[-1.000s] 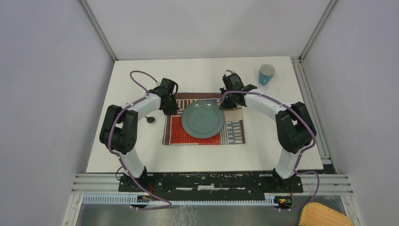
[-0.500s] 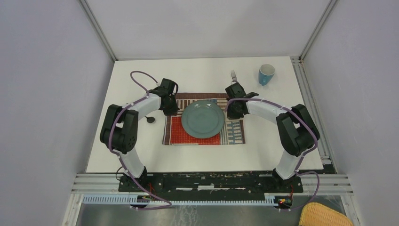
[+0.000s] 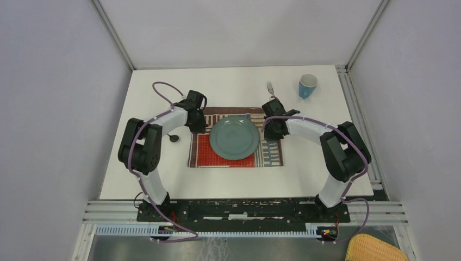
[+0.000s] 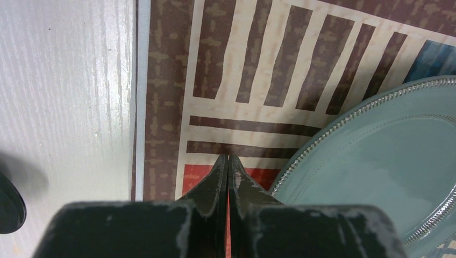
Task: Set the dinner table for one person
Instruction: Adjust the napkin at the center of the board.
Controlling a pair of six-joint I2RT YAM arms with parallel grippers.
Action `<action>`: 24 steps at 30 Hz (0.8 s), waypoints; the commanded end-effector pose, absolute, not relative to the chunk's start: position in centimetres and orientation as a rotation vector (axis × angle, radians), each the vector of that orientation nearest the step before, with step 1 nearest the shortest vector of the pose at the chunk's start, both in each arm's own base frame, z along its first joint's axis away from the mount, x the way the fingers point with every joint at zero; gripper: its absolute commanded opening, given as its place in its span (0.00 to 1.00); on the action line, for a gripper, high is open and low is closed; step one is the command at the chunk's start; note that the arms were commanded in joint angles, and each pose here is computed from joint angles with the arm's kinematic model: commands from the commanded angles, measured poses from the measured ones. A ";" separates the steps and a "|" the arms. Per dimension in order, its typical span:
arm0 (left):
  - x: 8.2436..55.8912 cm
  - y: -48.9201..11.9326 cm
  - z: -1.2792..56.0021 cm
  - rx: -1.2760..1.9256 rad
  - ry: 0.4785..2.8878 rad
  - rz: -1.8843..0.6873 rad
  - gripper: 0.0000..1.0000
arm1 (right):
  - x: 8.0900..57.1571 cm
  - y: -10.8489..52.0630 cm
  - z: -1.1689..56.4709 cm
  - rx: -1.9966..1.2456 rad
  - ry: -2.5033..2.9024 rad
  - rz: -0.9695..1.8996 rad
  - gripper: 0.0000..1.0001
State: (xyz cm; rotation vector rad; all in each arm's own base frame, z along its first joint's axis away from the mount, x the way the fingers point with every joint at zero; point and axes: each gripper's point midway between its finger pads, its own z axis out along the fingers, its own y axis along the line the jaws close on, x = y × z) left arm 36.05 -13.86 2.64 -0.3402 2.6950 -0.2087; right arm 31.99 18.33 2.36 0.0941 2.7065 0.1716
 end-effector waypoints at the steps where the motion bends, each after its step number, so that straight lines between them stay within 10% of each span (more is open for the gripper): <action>1: 37.4 -15.0 3.3 -0.315 2.670 -0.251 0.05 | 33.0 18.9 2.6 0.122 2.671 0.212 0.00; 24: 37.5 -18.1 3.2 -0.206 2.703 -0.288 0.05 | 33.2 19.9 1.5 0.134 2.704 0.251 0.00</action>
